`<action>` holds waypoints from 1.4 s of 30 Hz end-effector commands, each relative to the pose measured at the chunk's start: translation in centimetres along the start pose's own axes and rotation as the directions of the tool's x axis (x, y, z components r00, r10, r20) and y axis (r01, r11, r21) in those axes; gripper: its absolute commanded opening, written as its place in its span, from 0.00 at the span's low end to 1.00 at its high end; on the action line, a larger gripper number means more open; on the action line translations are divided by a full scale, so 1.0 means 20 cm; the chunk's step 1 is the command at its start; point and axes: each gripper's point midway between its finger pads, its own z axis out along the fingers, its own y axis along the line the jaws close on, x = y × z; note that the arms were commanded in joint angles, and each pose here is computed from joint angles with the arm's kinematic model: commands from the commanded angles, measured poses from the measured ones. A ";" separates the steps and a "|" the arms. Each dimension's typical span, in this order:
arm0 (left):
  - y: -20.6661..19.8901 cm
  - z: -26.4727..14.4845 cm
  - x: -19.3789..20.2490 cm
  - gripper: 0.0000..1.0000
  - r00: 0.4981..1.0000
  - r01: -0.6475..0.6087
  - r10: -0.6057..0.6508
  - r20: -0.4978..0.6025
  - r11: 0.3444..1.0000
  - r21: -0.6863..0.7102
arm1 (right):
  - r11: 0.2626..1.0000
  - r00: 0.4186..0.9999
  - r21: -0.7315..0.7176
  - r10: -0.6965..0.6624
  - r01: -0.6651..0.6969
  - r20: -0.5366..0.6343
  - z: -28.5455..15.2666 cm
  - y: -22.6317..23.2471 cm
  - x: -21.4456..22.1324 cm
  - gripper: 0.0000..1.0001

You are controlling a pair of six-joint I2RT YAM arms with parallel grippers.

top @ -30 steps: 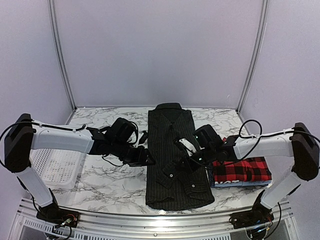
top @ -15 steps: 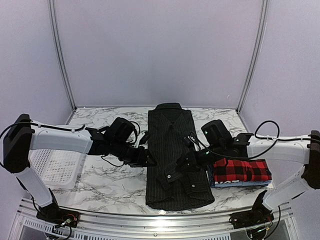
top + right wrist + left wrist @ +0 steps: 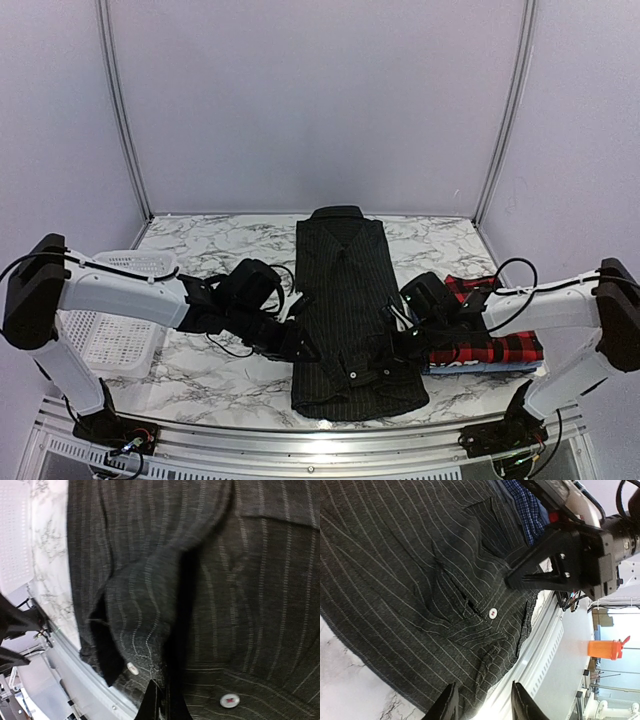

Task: Fold and stack the long sleeve shirts
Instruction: Smooth out the rectangle-folded shirt at the center of the board.

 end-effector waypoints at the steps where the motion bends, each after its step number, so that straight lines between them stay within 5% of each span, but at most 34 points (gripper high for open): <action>1: -0.01 0.08 0.00 0.37 1.000 -0.008 0.008 0.007 1.000 -0.005 | 0.997 0.997 0.067 -0.041 0.036 0.068 0.01 -0.05 -0.06 0.00; 16: 0.04 0.37 0.09 0.39 0.997 -0.003 -0.007 -0.071 0.992 -0.129 | 0.992 0.990 0.098 -0.089 0.079 0.105 0.00 -0.07 -0.08 0.00; 42: 0.20 0.37 0.07 0.52 0.998 0.004 -0.025 -0.059 0.942 -0.334 | 0.982 0.985 0.134 -0.145 0.132 0.091 0.00 -0.06 -0.07 0.00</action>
